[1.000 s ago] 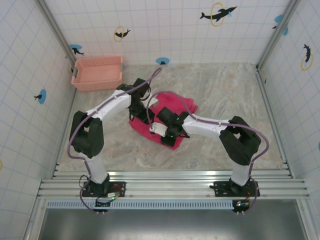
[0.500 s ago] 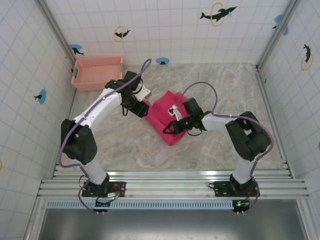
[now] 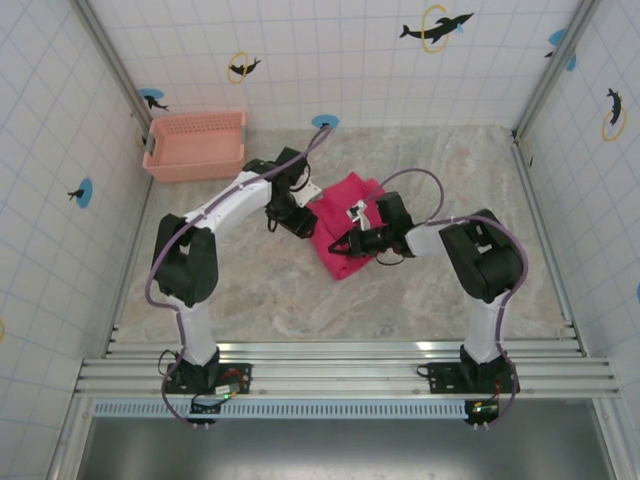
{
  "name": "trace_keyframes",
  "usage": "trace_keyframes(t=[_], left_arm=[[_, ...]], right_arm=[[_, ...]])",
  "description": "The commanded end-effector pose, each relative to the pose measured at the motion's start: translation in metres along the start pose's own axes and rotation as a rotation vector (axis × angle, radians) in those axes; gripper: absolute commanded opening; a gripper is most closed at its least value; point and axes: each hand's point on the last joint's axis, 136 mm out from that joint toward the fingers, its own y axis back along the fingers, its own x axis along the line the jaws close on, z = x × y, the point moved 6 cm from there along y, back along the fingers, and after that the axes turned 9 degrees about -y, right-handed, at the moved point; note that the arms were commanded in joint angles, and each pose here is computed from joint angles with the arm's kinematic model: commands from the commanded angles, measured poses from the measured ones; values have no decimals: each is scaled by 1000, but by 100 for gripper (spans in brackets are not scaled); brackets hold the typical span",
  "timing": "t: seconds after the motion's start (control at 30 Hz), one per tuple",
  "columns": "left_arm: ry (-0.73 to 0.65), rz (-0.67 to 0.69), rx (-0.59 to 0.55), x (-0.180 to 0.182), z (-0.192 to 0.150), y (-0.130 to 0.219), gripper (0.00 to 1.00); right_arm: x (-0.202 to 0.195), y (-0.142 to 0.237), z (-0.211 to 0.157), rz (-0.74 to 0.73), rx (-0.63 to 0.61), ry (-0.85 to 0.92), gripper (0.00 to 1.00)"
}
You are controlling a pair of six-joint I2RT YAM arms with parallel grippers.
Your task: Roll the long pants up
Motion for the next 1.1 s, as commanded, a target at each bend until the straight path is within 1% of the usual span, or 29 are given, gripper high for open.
trace_keyframes(t=[0.0, 0.07, 0.2, 0.43, 0.47, 0.53, 0.6, 0.63, 0.7, 0.73, 0.77, 0.8, 0.83, 0.9, 0.93, 0.97, 1.07], left_arm=[[33, -7, -41, 3, 20, -6, 79], [65, 14, -45, 8, 27, -13, 80], [78, 42, -26, 18, 36, -29, 80], [98, 75, 57, 35, 46, -78, 80], [95, 77, 67, 37, 48, -85, 79], [85, 84, 134, 42, 46, -106, 76], [72, 84, 172, 45, 48, -113, 72], [65, 82, 186, 45, 50, -116, 69], [58, 84, 191, 46, 53, -117, 65], [56, 87, 194, 46, 54, -118, 65], [56, 84, 193, 46, 56, -119, 65], [56, 85, 193, 46, 56, -119, 65], [55, 89, 198, 46, 56, -119, 65], [56, 93, 205, 47, 55, -119, 65], [25, 92, 212, 47, 54, -119, 65], [19, 94, 215, 47, 53, -119, 65], [16, 89, 221, 46, 52, -119, 65]], right_arm=[[-47, -7, -15, -114, 8, -149, 11], [-49, -8, -15, -107, 16, -150, 11], [-52, -11, -14, -103, 27, -155, 11], [-49, -13, -14, -87, 43, -150, 11], [-48, -13, -14, -83, 44, -146, 11], [-47, -12, -15, -84, 56, -138, 12], [-44, -14, -17, -79, 89, -132, 14], [-42, -14, -19, -90, 104, -121, 17], [-37, -14, -23, -110, 137, -97, 31], [-36, -12, -24, -142, 149, -72, 41], [-33, -8, -25, -185, 150, -36, 63], [-29, -3, -24, -220, 141, 7, 69], [-24, 4, -23, -261, 128, 45, 72], [-12, 20, -19, -335, 96, 112, 75], [-3, 29, -18, -399, 80, 161, 78], [8, 35, -18, -451, 69, 223, 83], [41, 51, -30, -699, 59, 401, 85]])
